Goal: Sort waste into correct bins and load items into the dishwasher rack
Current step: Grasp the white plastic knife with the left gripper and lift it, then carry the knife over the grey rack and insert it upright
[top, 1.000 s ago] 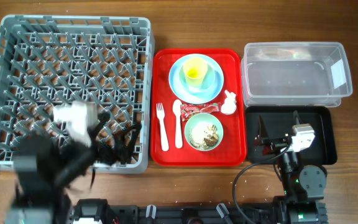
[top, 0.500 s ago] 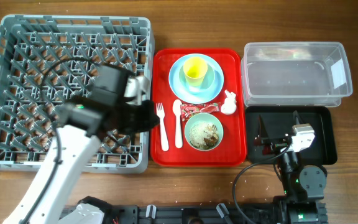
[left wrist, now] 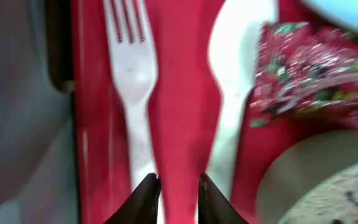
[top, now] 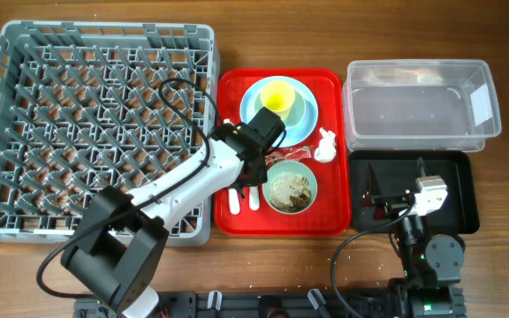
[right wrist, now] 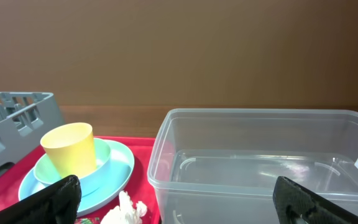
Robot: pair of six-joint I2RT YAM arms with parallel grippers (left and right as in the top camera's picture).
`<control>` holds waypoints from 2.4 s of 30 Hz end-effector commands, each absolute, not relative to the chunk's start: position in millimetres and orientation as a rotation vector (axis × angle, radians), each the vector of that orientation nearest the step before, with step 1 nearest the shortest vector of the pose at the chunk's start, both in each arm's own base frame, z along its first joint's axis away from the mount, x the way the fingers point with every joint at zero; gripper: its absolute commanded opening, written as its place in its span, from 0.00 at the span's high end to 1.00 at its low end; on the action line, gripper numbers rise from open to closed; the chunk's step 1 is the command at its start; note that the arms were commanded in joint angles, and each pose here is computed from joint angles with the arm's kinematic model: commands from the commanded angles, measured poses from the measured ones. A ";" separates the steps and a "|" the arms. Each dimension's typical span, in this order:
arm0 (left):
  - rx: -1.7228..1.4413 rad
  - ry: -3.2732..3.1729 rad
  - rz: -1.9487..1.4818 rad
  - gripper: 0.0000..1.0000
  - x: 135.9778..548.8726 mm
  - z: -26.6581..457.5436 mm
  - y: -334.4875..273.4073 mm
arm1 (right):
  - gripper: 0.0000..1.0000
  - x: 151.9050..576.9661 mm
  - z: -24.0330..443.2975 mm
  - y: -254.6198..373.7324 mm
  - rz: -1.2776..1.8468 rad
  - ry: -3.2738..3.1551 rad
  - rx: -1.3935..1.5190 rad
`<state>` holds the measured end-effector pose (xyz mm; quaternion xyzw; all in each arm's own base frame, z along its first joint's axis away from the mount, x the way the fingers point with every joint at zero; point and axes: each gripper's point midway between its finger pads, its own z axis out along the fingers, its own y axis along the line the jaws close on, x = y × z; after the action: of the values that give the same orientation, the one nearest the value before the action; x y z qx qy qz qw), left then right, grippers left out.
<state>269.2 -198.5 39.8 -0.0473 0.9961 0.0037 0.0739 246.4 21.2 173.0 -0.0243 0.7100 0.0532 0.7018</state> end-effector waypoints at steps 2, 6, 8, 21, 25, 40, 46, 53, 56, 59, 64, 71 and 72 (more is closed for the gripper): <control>-0.157 2.917 -0.114 0.82 288.0 43.8 -220.4 | 0.00 245.9 175.1 22.5 0.135 1.571 -0.053; -0.131 2.913 -0.125 0.82 288.0 37.6 -229.1 | 0.00 245.9 175.1 22.5 0.135 1.571 -0.053; -0.129 2.922 -0.105 0.86 287.2 32.2 -227.9 | 0.00 245.9 175.1 22.5 0.135 1.571 -0.053; -0.118 2.919 -0.060 0.86 288.6 21.7 -227.7 | 0.00 245.9 175.1 22.5 0.135 1.571 -0.053; -0.119 2.912 -0.055 0.86 289.6 20.8 -226.7 | 0.00 245.9 175.1 22.5 0.135 1.571 -0.053; -0.122 2.889 -0.056 0.77 283.5 -4.9 -217.9 | 0.00 245.9 175.1 22.5 0.135 1.571 -0.053; -0.124 2.881 -0.056 0.88 283.2 -8.4 -216.3 | 0.00 245.9 175.1 22.5 0.135 1.571 -0.053; -0.183 2.580 0.083 0.96 321.1 58.0 -188.2 | 0.00 245.9 175.1 22.5 0.135 1.571 -0.053; -0.185 2.437 0.025 0.96 329.1 114.1 -182.2 | 0.00 245.9 175.1 22.5 0.135 1.571 -0.053; -0.074 2.269 0.032 0.96 332.7 179.3 -168.7 | 0.00 245.9 175.1 22.5 0.135 1.571 -0.053; 0.021 2.176 0.196 0.96 343.3 222.8 -111.2 | 0.00 245.9 175.1 22.5 0.135 1.571 -0.053; 0.201 2.490 -0.123 0.96 358.3 143.8 -112.1 | 0.00 245.9 175.1 22.5 0.135 1.571 -0.053; 0.212 2.523 -0.135 0.96 358.3 132.3 -115.4 | 0.00 245.9 175.1 22.5 0.135 1.571 -0.053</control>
<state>361.5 -95.0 151.9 0.0414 0.9410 -0.0029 0.3358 246.4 21.1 173.0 -0.0242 0.7100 0.0530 0.7018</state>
